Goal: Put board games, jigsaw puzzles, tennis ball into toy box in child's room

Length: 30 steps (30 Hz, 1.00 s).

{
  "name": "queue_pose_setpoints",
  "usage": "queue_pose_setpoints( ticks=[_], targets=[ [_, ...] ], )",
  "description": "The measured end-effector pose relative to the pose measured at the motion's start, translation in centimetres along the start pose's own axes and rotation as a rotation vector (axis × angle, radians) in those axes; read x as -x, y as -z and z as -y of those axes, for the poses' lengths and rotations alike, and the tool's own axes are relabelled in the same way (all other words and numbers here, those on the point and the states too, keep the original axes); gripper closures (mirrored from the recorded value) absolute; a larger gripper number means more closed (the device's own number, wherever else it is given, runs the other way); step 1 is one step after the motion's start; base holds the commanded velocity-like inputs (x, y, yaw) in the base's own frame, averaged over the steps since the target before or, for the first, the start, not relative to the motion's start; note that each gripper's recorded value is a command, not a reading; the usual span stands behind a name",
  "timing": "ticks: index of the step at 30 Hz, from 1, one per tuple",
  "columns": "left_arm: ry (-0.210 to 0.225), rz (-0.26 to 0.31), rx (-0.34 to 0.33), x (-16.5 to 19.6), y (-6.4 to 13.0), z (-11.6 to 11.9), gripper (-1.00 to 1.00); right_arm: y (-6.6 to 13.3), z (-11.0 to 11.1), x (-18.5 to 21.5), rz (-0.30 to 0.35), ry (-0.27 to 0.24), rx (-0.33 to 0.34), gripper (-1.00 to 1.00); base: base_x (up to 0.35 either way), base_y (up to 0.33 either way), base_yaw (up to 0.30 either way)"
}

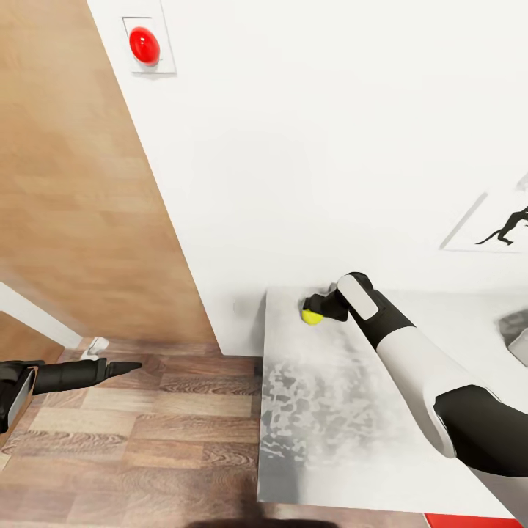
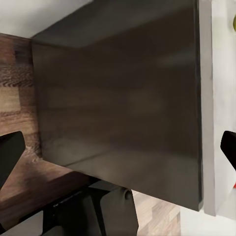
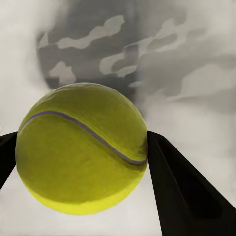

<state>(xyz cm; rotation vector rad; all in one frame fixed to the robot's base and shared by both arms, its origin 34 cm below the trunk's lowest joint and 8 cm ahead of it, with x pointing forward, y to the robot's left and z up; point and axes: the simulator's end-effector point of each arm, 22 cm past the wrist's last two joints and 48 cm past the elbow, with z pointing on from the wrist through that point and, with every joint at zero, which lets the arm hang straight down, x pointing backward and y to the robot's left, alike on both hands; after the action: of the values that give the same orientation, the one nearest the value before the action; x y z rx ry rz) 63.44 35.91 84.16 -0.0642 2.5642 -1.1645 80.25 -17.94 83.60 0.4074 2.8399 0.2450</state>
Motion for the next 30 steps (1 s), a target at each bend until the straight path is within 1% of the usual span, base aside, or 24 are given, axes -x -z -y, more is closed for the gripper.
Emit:
queue_pose_setpoints(
  ticks=[8, 12, 17, 21, 24, 28, 30],
  targets=[
    [-0.009, 0.009, -0.002, 0.4, 0.4, 0.5, -1.0, 0.9, -0.3, 0.6, 0.016, 0.001, 0.007, 1.0, 0.0, 0.0, 0.0],
    [-0.013, 0.014, -0.003, 0.6, 0.5, 0.7, -1.0, 1.4, -0.8, 0.8, 0.027, 0.001, 0.021, 1.0, 0.0, 0.0, 0.0],
    [-0.019, 0.02, -0.005, 0.8, 0.8, 1.0, -1.0, 3.8, -3.1, 2.7, 0.092, 0.029, 0.078, 1.0, 0.0, 0.0, 0.0],
    [-0.024, 0.023, -0.006, 1.0, 0.9, 1.3, -1.0, 5.7, -4.5, 3.7, 0.127, 0.059, 0.114, 1.0, 0.0, 0.0, 0.0],
    [-0.027, 0.027, -0.007, 1.1, 1.1, 1.4, -1.0, 7.4, -5.3, 4.8, 0.164, 0.07, 0.141, 1.0, 0.0, 0.0, 0.0],
    [-0.031, 0.031, -0.009, 1.3, 1.3, 1.7, -1.0, 10.4, -6.4, 6.4, 0.217, 0.103, 0.182, 1.0, 0.0, 0.0, -0.033],
    [-0.034, 0.034, -0.01, 1.4, 1.4, 1.8, -1.0, 12.2, -7.6, 7.0, 0.24, 0.112, 0.23, 1.0, 0.0, 0.0, -0.062]
  ],
)
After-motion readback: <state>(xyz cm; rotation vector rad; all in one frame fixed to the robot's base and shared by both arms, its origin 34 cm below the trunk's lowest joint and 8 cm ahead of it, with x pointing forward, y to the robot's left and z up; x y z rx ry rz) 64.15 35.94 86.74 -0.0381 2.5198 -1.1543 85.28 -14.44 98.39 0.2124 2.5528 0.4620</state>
